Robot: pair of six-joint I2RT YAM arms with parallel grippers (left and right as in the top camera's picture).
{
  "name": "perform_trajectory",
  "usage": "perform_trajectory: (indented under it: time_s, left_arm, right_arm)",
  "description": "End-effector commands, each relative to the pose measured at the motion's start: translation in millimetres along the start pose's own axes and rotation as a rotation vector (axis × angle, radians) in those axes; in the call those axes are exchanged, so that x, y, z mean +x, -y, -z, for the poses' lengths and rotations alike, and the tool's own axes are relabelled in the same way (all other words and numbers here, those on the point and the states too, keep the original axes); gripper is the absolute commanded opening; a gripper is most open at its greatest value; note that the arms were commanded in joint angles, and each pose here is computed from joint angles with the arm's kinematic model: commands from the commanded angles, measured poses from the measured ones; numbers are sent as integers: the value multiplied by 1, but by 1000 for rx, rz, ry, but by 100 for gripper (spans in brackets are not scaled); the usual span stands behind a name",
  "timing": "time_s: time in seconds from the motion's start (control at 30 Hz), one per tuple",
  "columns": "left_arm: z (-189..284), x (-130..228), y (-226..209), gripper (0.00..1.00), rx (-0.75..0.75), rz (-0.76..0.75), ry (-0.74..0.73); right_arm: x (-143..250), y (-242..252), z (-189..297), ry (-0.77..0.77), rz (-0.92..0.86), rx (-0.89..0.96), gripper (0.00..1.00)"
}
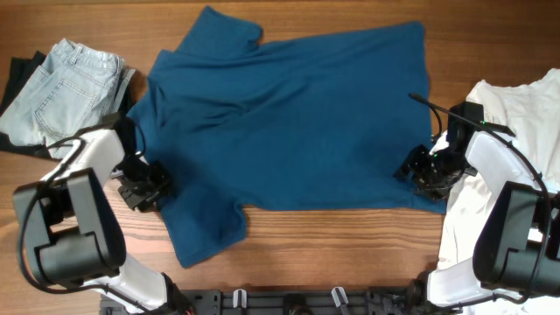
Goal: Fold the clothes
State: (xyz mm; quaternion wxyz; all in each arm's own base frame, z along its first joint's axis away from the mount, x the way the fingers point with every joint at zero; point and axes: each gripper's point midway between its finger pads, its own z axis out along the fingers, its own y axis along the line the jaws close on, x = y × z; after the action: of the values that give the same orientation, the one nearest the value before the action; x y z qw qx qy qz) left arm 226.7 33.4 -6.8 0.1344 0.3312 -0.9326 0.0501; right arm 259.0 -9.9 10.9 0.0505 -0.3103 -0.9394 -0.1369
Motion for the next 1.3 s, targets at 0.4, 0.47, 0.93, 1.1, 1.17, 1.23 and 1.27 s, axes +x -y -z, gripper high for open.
perform_trajectory:
  time_s: [0.4, 0.47, 0.93, 1.1, 1.17, 1.23, 1.27]
  left_arm:
    - [37, 10, -92, 4, -131, 354, 68]
    - [41, 7, -90, 4, -105, 356, 91]
    - [40, 5, -71, 25, -76, 276, 104]
    - [40, 5, -71, 30, -76, 276, 104]
    - [40, 5, -71, 36, -76, 276, 104]
    - [40, 5, -71, 44, -77, 271, 104]
    - [40, 5, -71, 48, -76, 260, 105]
  right_arm:
    - [5, 6, 6, -12, -4, 27, 57]
    - [10, 7, 6, -31, -11, 34, 60]
    - [49, 39, -13, -112, -200, 128, 4]
    - [44, 67, 37, 13, -272, 286, 4]
    - [45, 69, 47, 44, -298, 271, 4]
    - [44, 73, 55, 79, -325, 259, 4]
    - [43, 76, 58, 89, -333, 265, 4]
